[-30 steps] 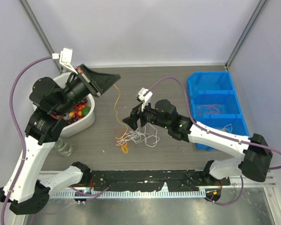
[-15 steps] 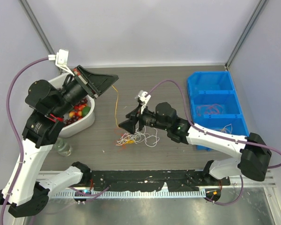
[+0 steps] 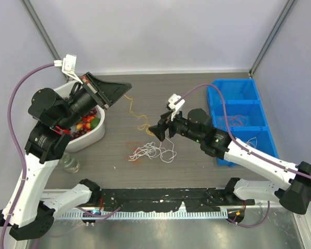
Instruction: Untangle the cables
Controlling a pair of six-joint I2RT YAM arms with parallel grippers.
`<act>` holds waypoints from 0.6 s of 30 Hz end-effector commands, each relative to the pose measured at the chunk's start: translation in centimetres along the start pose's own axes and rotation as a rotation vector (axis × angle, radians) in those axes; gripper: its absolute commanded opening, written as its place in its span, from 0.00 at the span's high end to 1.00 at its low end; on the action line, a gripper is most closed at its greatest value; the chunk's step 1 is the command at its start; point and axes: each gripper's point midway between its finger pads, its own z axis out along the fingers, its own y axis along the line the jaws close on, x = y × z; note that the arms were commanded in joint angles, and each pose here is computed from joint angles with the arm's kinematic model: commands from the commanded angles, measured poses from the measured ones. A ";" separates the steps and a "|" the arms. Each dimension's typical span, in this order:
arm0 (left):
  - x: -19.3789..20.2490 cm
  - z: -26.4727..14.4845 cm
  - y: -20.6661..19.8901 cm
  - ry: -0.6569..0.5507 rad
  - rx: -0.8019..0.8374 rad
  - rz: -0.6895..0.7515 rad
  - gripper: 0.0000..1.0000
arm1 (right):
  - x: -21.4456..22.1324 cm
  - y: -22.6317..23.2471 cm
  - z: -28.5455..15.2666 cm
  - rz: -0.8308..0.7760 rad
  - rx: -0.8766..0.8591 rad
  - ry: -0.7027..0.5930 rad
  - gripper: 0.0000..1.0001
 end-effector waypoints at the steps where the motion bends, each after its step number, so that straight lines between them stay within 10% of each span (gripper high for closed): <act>1: -0.8 -0.2 -2.0 -0.019 0.077 0.024 1.00 | -3.0 2.0 -0.2 -0.015 -0.132 -0.098 0.21; 13: -0.9 -1.2 -2.6 -0.025 0.085 0.014 1.00 | -1.3 11.1 3.8 0.167 -0.576 -0.104 0.34; 18: -0.7 -1.4 -1.6 -0.026 0.037 0.035 1.00 | -1.7 7.7 4.4 0.198 -0.350 -0.131 0.99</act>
